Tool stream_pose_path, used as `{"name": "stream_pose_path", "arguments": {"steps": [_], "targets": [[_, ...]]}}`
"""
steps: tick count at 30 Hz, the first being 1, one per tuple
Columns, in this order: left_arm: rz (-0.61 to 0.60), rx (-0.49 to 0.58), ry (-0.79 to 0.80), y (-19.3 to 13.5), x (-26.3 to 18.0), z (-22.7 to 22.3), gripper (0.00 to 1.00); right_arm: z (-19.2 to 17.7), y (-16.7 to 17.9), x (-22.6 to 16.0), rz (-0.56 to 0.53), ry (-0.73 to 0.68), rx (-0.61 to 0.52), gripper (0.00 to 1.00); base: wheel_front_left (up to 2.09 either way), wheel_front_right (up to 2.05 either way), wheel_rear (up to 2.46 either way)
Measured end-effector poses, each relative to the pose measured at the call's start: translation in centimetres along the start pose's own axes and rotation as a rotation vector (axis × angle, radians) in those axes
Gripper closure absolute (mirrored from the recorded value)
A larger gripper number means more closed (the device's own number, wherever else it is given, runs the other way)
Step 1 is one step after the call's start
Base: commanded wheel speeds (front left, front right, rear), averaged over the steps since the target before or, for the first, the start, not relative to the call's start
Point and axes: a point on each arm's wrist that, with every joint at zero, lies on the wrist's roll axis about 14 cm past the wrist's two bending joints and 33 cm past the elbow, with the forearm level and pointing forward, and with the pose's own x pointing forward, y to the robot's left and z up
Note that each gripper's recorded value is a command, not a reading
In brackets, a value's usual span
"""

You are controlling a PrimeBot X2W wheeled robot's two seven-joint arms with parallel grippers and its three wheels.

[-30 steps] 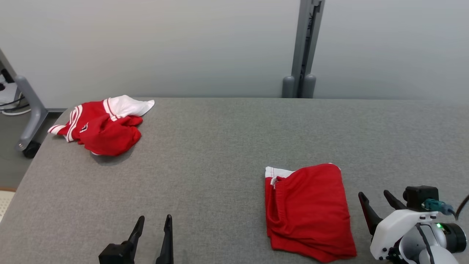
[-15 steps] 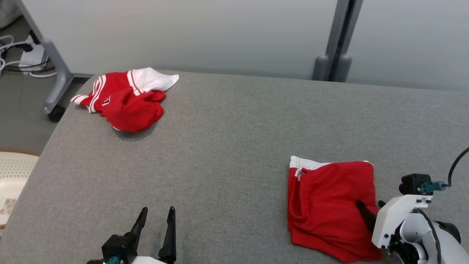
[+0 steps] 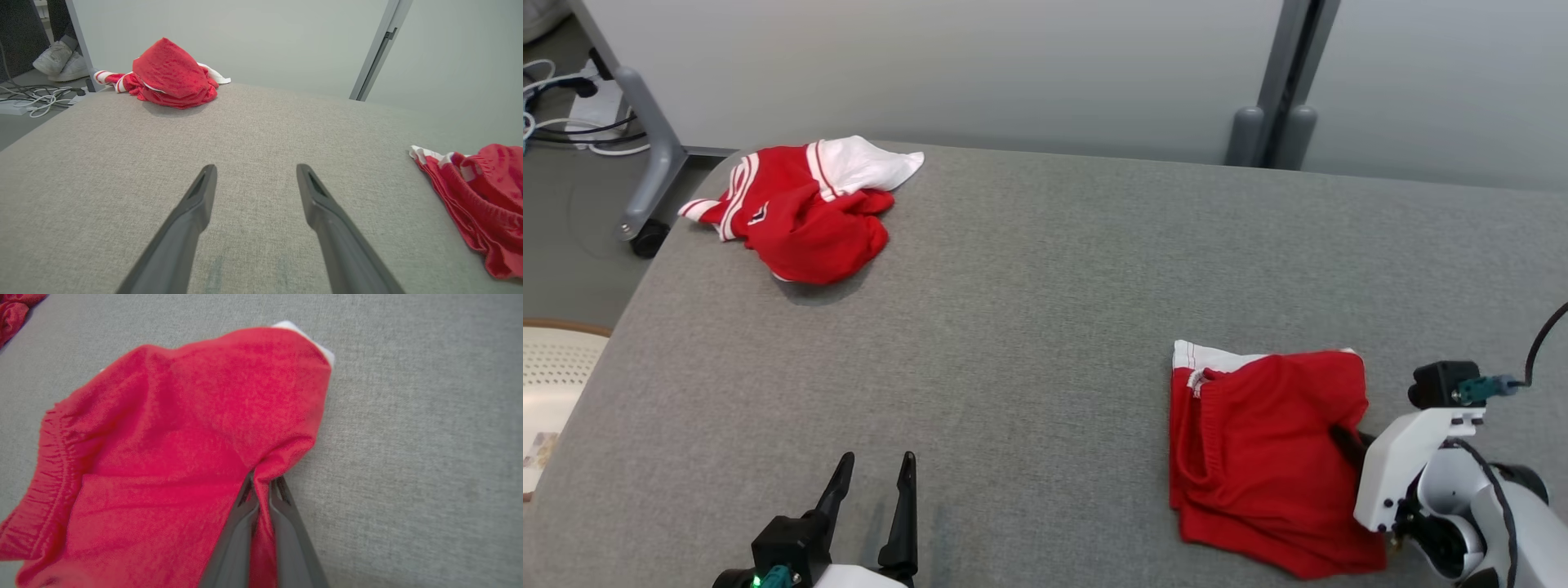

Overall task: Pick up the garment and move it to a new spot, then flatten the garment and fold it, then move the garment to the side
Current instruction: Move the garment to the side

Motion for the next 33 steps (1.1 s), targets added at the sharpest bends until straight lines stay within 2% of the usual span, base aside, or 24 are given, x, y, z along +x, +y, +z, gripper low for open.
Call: {"name": "stream_pose_path", "arguments": {"steps": [3,8,19,20,28,33], "targets": [[-0.025,0.010,-0.003,-0.7,0.4,0.1,0.00,1.2,-0.9,-0.5,-0.015,-0.038,-0.012,1.00,0.00,0.00,0.00],[-0.092,0.000,0.004,-2.9,1.4,0.0,0.00,3.0,-4.2,-2.2,-0.089,-0.095,-0.031,1.00,0.00,0.00,0.00],[-0.339,0.005,0.002,-11.0,5.8,0.4,0.00,6.3,-11.4,-6.7,-0.274,-0.217,-0.020,1.00,0.00,0.00,0.00],[-0.387,0.014,0.012,-12.6,6.5,0.1,0.00,6.5,-12.6,-7.5,-0.307,-0.232,-0.015,1.00,0.00,0.00,0.00],[-0.547,0.038,0.068,-17.9,8.5,-1.7,0.00,5.6,-17.0,-9.8,-0.429,-0.247,0.033,1.00,0.00,0.00,0.00],[-0.584,0.039,0.102,-18.9,8.9,-2.9,0.00,5.6,-19.0,-9.9,-0.478,-0.248,0.029,1.00,0.00,0.00,0.00]]}}
